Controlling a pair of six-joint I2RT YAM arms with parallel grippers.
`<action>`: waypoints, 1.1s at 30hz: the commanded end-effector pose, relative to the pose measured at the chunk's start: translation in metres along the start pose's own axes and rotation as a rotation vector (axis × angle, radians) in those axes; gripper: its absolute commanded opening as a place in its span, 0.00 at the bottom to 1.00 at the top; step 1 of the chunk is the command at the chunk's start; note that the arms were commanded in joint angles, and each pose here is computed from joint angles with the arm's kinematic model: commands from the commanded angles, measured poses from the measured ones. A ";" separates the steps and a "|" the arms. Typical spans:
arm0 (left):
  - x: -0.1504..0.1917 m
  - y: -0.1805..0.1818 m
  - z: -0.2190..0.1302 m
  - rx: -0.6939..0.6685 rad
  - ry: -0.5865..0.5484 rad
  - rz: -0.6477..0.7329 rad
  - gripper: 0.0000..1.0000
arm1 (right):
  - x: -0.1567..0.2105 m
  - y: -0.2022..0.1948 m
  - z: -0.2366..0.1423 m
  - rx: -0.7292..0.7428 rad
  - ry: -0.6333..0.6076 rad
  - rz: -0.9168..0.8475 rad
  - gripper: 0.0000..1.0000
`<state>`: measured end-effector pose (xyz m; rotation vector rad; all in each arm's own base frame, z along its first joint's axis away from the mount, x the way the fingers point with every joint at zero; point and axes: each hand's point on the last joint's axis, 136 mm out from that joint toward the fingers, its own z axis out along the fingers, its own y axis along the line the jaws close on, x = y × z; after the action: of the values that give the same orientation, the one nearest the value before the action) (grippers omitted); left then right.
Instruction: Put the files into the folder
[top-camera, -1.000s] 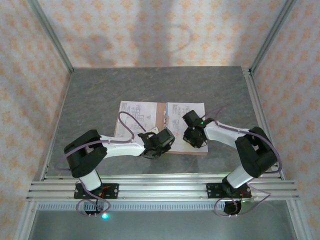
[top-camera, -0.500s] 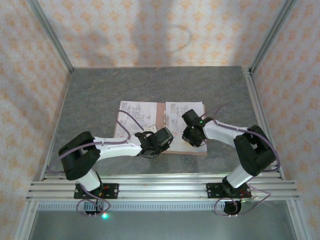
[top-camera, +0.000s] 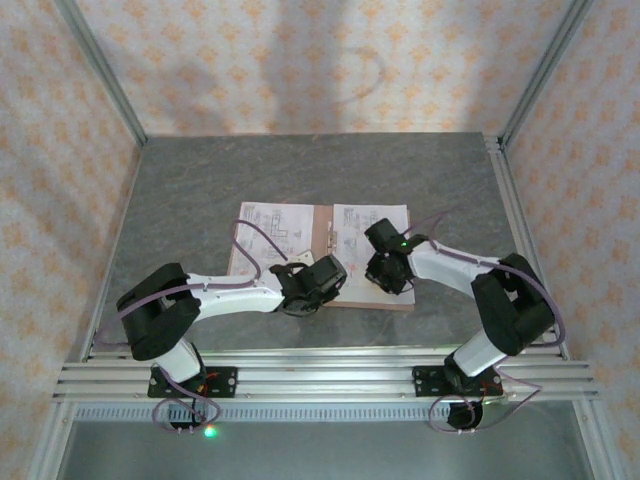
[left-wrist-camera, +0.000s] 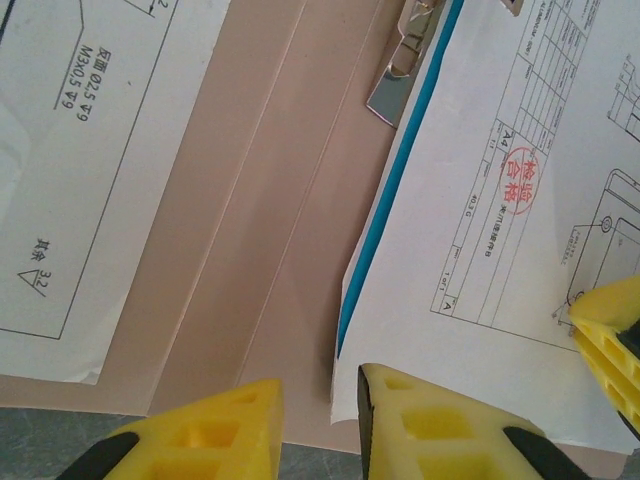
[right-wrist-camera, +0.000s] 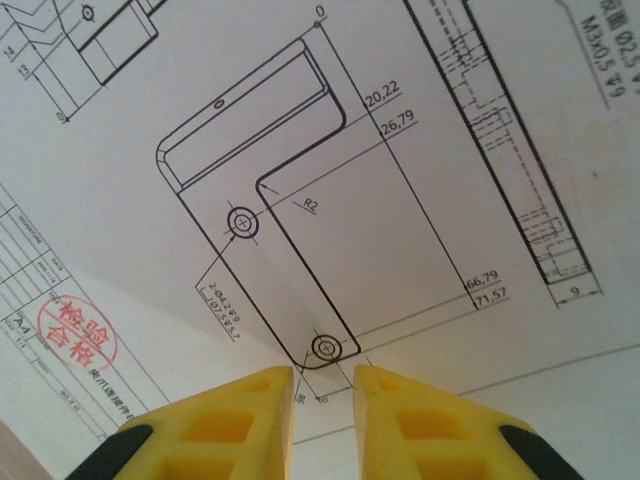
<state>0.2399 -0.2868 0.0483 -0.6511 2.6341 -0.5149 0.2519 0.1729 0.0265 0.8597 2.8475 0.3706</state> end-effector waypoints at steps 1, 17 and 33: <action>-0.008 0.000 -0.002 -0.031 -0.037 0.021 0.26 | -0.002 -0.004 -0.011 0.015 -0.028 0.004 0.23; 0.002 -0.007 0.018 -0.049 0.016 0.052 0.30 | -0.008 0.005 -0.017 0.003 -0.053 -0.007 0.24; 0.008 -0.004 0.026 -0.067 0.037 0.055 0.11 | -0.008 0.003 -0.014 0.005 -0.052 -0.004 0.24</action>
<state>0.2425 -0.3015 0.0269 -0.6095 2.7078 -0.4568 0.2555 0.1729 0.0401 0.8518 2.8200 0.3881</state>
